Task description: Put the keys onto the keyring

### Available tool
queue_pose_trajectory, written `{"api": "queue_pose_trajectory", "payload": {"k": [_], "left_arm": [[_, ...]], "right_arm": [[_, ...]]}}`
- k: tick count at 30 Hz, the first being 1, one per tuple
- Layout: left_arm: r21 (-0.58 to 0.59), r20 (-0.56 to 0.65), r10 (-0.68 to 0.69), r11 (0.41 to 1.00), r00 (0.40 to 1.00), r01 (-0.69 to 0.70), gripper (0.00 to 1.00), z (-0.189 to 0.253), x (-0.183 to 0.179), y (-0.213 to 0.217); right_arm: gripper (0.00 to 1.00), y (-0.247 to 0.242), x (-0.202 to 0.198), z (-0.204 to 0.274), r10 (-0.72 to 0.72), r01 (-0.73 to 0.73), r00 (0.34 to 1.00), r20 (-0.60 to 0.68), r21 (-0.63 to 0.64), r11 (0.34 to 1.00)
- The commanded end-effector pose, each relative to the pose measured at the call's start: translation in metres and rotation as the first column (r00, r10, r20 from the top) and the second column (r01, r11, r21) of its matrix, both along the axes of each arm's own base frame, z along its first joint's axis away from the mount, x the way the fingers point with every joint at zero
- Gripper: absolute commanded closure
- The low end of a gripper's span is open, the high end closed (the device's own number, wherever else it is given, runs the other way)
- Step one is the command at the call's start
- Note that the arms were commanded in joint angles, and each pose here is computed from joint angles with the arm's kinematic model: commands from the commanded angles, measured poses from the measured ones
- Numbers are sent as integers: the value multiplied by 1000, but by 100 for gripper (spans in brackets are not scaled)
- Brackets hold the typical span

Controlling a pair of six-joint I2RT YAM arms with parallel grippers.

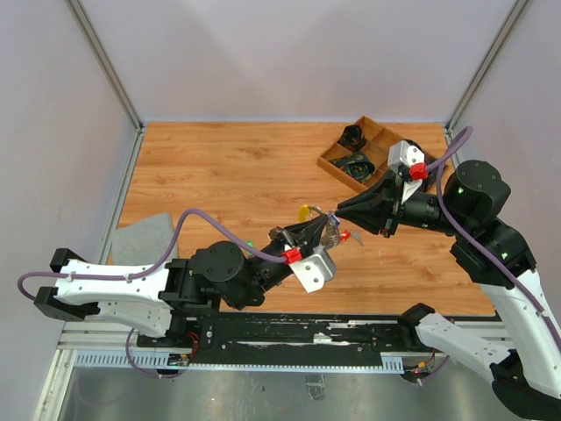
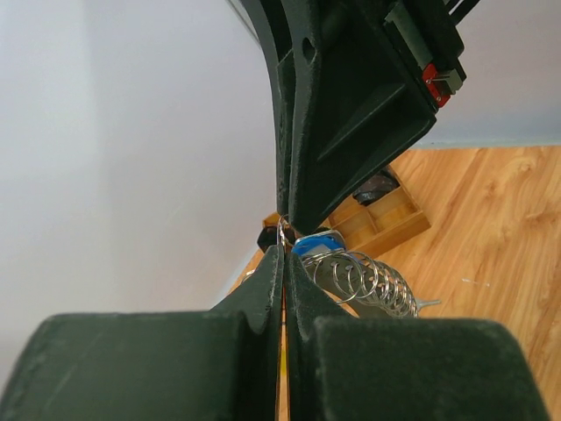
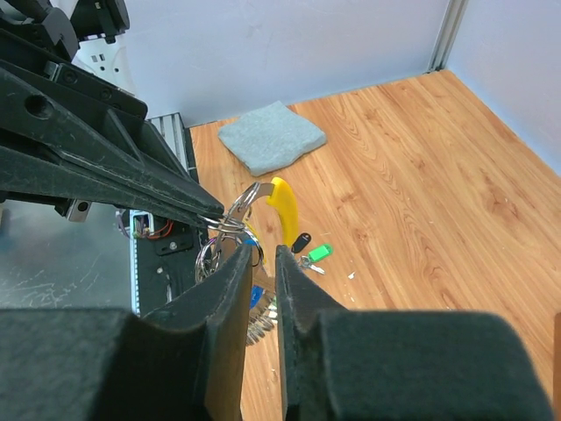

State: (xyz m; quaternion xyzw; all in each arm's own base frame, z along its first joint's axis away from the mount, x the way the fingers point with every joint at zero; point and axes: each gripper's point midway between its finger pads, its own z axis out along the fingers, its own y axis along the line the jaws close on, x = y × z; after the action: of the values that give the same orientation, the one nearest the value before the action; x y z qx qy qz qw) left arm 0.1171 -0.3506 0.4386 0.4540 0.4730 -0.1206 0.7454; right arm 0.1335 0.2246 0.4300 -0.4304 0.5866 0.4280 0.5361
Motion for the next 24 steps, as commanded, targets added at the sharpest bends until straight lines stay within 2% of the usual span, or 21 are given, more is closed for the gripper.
{"api": "queue_pose_trajectory", "payload": {"k": [1,11,17,24], "left_arm": [[-124,-30,-29,992,999,25,99,25,-5,6],[-215,-100,-74,975,992,51,99,29,-9,18],[-293,-157,-157,950,975,106,100,32,-18,23],[-397,-234,-281,902,931,173,99,30,-33,31]], "right_arm": [[81,-5,-9,12,1,-2,998,57,20,1000],[72,-11,-22,27,22,-29,987,159,41,999],[65,-10,-27,42,38,-62,969,245,91,994],[63,-5,-37,44,126,-148,956,266,62,987]]}}
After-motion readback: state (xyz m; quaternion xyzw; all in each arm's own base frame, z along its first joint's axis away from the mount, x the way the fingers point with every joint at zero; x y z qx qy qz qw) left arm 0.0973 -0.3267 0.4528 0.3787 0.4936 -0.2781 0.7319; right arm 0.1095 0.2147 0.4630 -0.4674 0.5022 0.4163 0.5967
